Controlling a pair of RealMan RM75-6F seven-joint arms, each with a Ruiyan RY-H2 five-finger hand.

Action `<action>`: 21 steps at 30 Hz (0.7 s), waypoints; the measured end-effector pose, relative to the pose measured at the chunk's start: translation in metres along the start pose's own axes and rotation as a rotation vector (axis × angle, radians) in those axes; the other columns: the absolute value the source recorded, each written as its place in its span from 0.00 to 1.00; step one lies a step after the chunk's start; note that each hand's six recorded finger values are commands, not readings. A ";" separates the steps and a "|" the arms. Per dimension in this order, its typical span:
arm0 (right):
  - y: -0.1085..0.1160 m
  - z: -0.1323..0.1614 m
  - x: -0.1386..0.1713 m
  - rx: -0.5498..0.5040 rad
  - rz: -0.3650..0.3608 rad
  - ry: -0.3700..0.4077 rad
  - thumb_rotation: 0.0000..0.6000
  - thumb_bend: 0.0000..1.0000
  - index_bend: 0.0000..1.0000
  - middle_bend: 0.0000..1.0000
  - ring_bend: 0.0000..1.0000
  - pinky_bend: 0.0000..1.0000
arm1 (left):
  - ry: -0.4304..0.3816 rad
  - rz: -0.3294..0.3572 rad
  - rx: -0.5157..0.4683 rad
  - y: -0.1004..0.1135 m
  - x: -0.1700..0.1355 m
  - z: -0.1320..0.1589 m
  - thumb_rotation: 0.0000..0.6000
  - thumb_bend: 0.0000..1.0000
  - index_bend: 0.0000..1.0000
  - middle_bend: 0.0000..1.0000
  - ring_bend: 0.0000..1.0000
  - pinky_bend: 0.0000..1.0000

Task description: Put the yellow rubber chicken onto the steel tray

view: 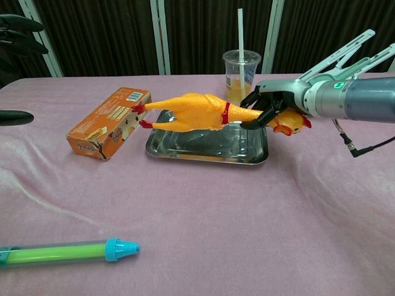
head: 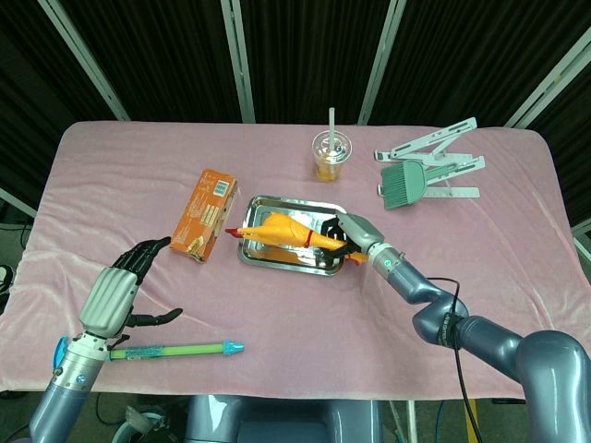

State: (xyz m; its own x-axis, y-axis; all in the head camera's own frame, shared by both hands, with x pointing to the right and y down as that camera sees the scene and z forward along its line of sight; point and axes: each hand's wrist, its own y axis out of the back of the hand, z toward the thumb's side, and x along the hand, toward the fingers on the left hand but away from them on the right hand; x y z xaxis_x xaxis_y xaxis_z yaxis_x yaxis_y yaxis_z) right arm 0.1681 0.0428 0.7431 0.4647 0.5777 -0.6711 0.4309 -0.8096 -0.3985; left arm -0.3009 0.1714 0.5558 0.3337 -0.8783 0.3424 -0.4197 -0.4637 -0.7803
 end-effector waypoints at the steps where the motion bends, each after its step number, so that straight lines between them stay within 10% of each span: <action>1: 0.000 -0.001 -0.003 0.005 -0.002 -0.009 1.00 0.44 0.93 0.76 0.77 0.90 | 0.002 -0.003 0.000 -0.001 0.001 0.000 1.00 0.02 0.05 0.13 0.10 0.21; 9: 0.004 -0.004 -0.020 0.050 -0.019 -0.053 1.00 0.44 0.89 0.76 0.72 0.85 | 0.017 -0.021 -0.009 -0.006 0.005 -0.004 1.00 0.02 0.03 0.12 0.10 0.21; 21: 0.006 -0.005 -0.025 0.100 -0.021 -0.068 1.00 0.38 0.44 0.46 0.38 0.52 | 0.036 -0.036 0.004 -0.010 0.005 -0.013 1.00 0.02 0.02 0.10 0.10 0.20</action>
State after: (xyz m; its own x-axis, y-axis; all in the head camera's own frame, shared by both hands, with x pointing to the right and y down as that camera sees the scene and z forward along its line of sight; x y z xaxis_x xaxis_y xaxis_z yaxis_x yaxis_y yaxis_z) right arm 0.1629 0.0240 0.7602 0.4010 0.5891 -0.7015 0.3590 -0.8056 -0.4713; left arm -0.3058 0.1703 0.5718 0.3181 -0.8647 0.3887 -0.4048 -0.4947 -0.7690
